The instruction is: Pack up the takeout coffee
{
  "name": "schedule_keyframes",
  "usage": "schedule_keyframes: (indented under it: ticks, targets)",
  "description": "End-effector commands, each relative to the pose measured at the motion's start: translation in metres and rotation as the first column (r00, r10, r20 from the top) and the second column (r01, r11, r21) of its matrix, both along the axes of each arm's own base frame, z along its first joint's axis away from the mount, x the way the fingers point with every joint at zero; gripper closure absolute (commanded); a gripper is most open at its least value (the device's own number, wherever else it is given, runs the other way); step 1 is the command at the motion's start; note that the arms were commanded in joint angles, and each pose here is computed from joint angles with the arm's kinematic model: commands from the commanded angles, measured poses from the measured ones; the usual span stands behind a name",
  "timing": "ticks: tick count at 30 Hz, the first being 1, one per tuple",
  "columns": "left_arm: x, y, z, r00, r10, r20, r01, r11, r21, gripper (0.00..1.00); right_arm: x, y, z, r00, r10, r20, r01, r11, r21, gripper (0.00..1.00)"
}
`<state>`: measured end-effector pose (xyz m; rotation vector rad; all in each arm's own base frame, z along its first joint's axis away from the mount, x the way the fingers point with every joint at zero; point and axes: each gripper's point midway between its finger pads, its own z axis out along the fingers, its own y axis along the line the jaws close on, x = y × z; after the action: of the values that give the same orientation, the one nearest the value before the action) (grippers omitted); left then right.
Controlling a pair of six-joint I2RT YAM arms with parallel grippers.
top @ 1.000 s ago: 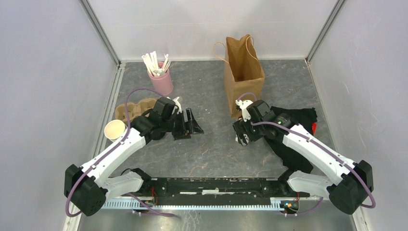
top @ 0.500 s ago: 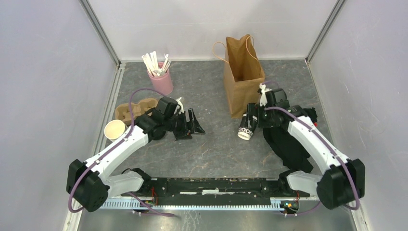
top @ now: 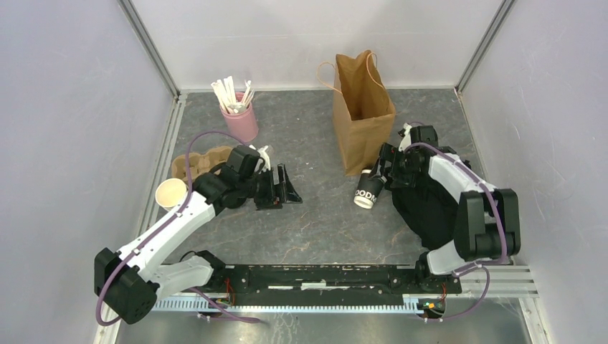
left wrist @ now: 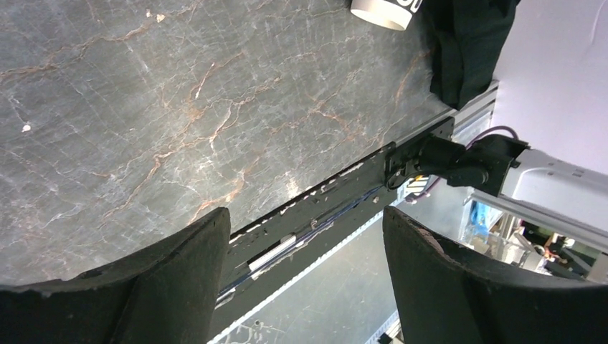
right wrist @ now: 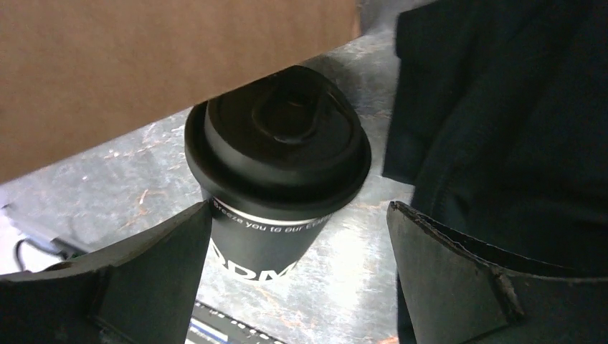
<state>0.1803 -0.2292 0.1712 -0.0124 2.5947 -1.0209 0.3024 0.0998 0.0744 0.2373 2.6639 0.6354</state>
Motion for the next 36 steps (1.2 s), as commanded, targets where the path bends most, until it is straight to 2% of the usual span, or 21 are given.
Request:
schedule_keyframes:
  ticks: [1,8,13,21,29,36]
  targets:
    - [-0.001,-0.003,0.014,0.993,-0.101,0.068,0.100,0.995,0.008,0.16,0.018,0.005,0.003,0.998,0.058,0.031,-0.059,0.998,0.026,0.02]
    - [-0.002,-0.003,0.015,0.980,-0.174,0.100,0.171,0.985,0.039,0.15,0.019,0.024,-0.005,0.997,0.071,0.033,-0.075,0.987,0.142,0.02]
    - [-0.006,-0.005,0.008,0.971,-0.215,0.101,0.213,0.977,0.030,0.15,0.019,0.021,-0.007,0.997,0.049,0.067,-0.057,0.989,0.135,0.05]
    - [-0.002,-0.017,0.014,0.959,-0.253,0.127,0.257,0.966,-0.017,0.15,0.002,0.028,-0.006,0.995,0.027,0.097,-0.045,0.980,0.195,0.11]
    - [0.007,-0.039,0.033,0.958,-0.240,0.156,0.262,0.955,-0.139,0.14,-0.012,0.039,0.027,0.986,-0.001,0.165,-0.047,0.957,0.286,0.13]
    - [0.026,-0.069,0.080,0.945,-0.204,0.256,0.277,0.915,-0.294,0.10,-0.022,0.075,0.101,0.954,-0.072,0.292,-0.081,0.874,0.479,0.13]
